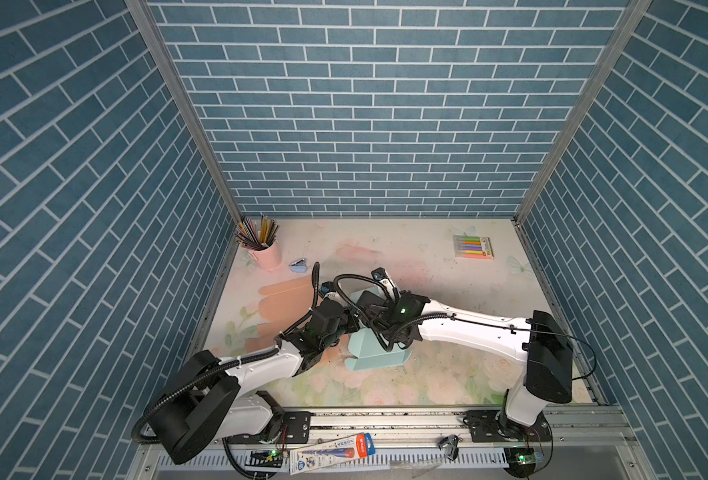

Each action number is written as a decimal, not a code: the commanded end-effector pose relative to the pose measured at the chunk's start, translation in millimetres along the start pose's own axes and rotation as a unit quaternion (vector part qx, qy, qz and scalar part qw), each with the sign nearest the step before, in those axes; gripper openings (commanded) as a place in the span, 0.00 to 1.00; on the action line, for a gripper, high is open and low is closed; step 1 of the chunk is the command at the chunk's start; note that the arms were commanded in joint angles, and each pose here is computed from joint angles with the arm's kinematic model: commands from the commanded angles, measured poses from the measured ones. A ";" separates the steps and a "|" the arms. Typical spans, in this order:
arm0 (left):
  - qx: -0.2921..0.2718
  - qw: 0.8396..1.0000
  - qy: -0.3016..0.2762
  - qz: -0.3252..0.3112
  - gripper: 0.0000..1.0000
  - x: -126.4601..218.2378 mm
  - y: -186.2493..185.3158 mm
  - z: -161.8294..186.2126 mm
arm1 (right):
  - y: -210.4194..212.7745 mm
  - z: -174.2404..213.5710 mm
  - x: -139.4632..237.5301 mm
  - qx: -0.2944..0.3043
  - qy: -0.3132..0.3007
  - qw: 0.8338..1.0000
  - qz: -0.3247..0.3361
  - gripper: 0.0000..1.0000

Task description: Fold the paper box

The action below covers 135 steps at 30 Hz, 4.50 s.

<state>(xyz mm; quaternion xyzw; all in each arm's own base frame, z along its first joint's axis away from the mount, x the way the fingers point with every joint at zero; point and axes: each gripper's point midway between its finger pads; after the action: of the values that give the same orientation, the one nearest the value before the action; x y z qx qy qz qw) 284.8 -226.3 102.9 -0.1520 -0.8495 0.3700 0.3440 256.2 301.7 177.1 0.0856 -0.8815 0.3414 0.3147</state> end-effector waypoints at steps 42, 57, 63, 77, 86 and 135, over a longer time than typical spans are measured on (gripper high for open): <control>0.008 0.998 -0.040 0.042 0.00 -12.6 -43.7 -17.7 | -45.0 -7.8 -21.6 -0.006 -0.007 0.993 0.115 0.06; 0.033 0.997 -0.055 0.044 0.00 -16.7 -46.8 -17.1 | -37.5 -15.9 -4.0 -0.012 -0.028 0.989 0.148 0.02; 0.032 0.997 -0.058 0.042 0.00 -14.8 -45.8 -18.0 | -36.8 -15.4 0.0 -0.028 -0.042 0.991 0.121 0.09; 0.028 0.997 -0.065 0.042 0.00 -9.5 -49.8 -24.4 | -36.3 -8.7 3.8 -0.041 -0.061 0.993 0.092 0.18; 0.027 0.997 -0.065 0.040 0.00 -8.8 -49.2 -24.6 | -38.5 -9.8 7.9 -0.050 -0.068 0.993 0.083 0.24; -0.356 0.930 -0.021 0.088 0.00 -11.7 -77.4 26.7 | -50.6 -14.3 42.1 -0.244 -0.183 0.850 -0.429 0.82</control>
<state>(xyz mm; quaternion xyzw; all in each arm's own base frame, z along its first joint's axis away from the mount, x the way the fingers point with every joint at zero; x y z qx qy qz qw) 276.2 -292.8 139.4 -0.3176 -0.9112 0.1007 0.2424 256.9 257.7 248.5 0.3824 -0.8848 -0.0557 0.2603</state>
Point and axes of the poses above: each gripper's point midway between its finger pads, its own x axis back along the fingers, its own y axis along the line the jaws close on, z = x × y, and after that the axes turned 11 degrees about x, right-handed
